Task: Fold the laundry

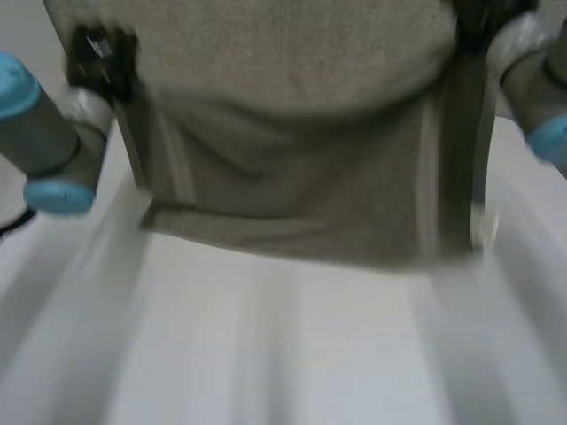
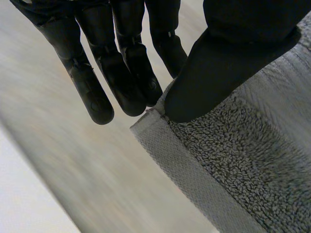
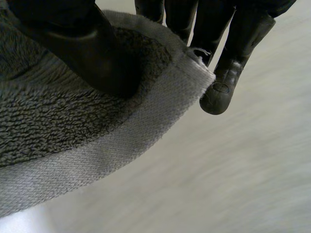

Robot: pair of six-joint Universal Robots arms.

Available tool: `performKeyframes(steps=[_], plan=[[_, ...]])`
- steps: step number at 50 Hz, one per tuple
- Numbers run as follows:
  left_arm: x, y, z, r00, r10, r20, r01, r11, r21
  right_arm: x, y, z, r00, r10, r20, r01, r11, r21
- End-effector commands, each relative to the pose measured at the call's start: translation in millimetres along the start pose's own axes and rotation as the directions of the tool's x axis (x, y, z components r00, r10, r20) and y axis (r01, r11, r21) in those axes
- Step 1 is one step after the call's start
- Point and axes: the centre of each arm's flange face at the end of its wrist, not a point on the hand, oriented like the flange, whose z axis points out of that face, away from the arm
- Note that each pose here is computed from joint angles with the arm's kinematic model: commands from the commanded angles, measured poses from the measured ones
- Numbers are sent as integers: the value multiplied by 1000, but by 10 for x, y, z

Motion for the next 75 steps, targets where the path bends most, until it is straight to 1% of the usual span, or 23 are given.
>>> performKeyframes(steps=[1, 4, 6, 7, 9, 11, 12, 14, 17, 25, 30, 32, 35, 40, 45, 51, 54, 57, 61, 63, 64, 66, 75], plan=[[-387, -741, 327, 957, -253, 143, 191, 917, 350, 539, -498, 64, 971, 160, -178, -113, 962, 248], [-372, -696, 315, 959, -251, 131, 202, 931, 305, 427, -398, 20, 982, 152, -114, -131, 976, 176], [-257, -478, 247, 967, -239, 89, 219, 958, 187, 46, -115, -125, 985, 152, 83, -151, 988, -17], [-256, -477, 246, 967, -239, 89, 219, 958, 186, 44, -114, -126, 985, 152, 84, -151, 988, -18], [-175, -299, 191, 970, -235, 64, 227, 967, 113, -285, 65, -317, 956, 151, 251, -109, 979, -174], [-38, 15, 21, 973, -229, 27, 230, 973, -23, -393, 131, -425, 937, 145, 317, -69, 969, -239], [-38, 17, 20, 973, -229, 27, 230, 973, -24, -394, 132, -426, 937, 145, 317, -68, 969, -239], [98, 374, -253, 973, -233, -2, 229, 959, -166, -604, 287, -643, 887, 173, 429, -19, 940, -340], [204, 575, -536, 968, -245, -51, 224, 939, -262, -770, 457, -833, 851, 209, 482, 7, 913, -407], [468, 956, -1225, 936, -291, -197, 187, 887, -422, -1048, 688, -1217, 819, 239, 522, 30, 890, -454], [484, 991, -1401, 938, -261, -229, 138, 885, -445, -1118, 730, -1393, 803, 237, 547, 55, 884, -465], [383, 895, -1484, 949, -202, -243, 80, 898, -432, -1092, 707, -1425, 803, 237, 547, 57, 883, -466], [309, 798, -1474, 955, -179, -237, 69, 910, -409, -970, 580, -1447, 816, 221, 534, 50, 893, -447], [110, 306, -1398, 969, -135, -209, 70, 954, -293, -642, 326, -1397, 862, 177, 475, 29, 918, -396], [-203, -610, -1350, 984, -95, -153, 85, 994, -71, 26, -197, -1349, 941, 90, 327, 3, 962, -273], [-440, -1268, -1391, 991, -84, -107, 92, 993, 73, 487, -603, -1385, 970, 46, 238, 4, 979, -203], [-478, -1370, -1403, 990, -95, -107, 102, 993, 62, 672, -706, -1405, 973, 42, 226, 9, 975, -221], [-483, -1360, -1408, 989, -97, -109, 102, 994, 39, 751, -712, -1443, 966, 57, 254, 15, 962, -272], [-415, -1115, -1403, 985, -115, -129, 106, 992, -75, 609, -289, -1375, 934, 123, 335, 33, 905, -424], [-238, -543, -1374, 974, -152, -167, 102, 956, -275, 507, -152, -1357, 917, 146, 370, 46, 885, -462], [-237, -540, -1374, 974, -152, -167, 102, 956, -276, 408, -35, -1353, 901, 159, 403, 65, 869, -490], [-98, -137, -1398, 966, -158, -206, 60, 908, -414, 294, 85, -1361, 882, 172, 439, 89, 853, -514], [121, 556, -1269, 957, -56, -283, -110, 836, -537, -424, 809, -1396, 753, 245, 610, 228, 772, -593]])
